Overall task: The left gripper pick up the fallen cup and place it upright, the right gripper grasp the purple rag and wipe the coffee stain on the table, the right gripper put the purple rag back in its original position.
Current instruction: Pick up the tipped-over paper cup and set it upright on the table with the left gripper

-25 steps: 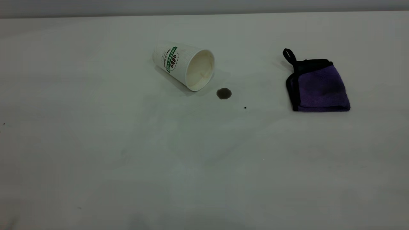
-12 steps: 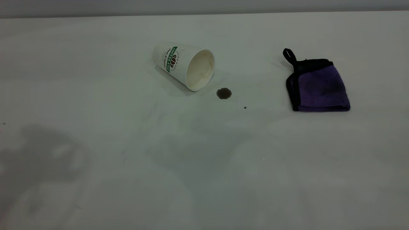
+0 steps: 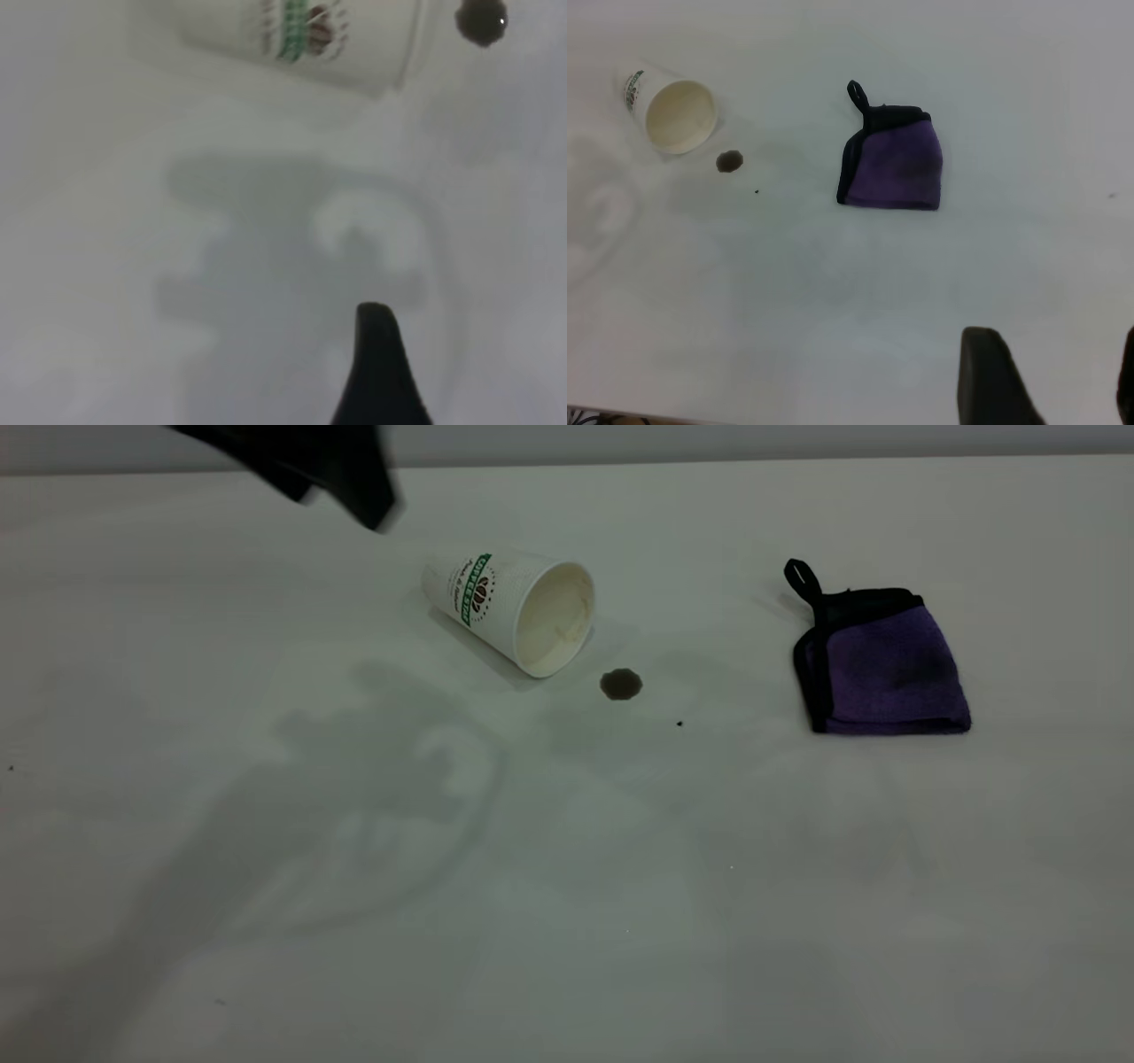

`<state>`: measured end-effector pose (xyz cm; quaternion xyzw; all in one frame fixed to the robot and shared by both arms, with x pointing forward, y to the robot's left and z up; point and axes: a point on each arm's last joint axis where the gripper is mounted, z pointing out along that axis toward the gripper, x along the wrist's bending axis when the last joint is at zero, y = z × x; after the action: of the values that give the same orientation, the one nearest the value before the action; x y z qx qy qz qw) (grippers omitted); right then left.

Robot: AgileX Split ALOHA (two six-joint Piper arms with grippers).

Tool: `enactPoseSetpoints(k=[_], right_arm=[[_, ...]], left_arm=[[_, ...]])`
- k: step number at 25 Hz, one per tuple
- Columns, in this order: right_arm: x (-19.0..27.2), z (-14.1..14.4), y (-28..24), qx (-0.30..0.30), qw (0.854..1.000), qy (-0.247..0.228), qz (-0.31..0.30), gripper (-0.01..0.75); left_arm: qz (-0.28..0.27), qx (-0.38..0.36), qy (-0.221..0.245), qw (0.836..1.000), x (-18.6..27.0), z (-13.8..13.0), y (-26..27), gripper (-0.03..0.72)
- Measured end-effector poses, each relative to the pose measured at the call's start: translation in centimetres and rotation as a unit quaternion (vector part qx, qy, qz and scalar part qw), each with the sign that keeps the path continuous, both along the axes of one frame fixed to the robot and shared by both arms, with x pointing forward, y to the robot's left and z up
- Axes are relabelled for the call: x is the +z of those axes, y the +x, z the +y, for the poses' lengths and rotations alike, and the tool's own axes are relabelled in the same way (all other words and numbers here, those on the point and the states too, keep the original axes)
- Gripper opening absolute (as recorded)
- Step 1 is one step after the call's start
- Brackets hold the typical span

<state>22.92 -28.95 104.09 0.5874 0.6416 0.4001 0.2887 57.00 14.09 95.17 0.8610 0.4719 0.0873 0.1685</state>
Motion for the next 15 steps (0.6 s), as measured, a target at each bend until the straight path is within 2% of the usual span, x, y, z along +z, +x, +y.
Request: enactPoseSetpoints(k=[6,15], right_arm=[[0.0,0.0,0.0,0.000,1.000,0.000,0.000,0.389],[0.0,0.0,0.0,0.000,1.000,0.000,0.000,0.389]], left_arm=[[-0.015,-0.008,0.062,0.998,-3.3,-4.7,2.5,0.569],[-0.108,-0.005,0.131,0.985,-7.4,-10.3,4.7,0.569]])
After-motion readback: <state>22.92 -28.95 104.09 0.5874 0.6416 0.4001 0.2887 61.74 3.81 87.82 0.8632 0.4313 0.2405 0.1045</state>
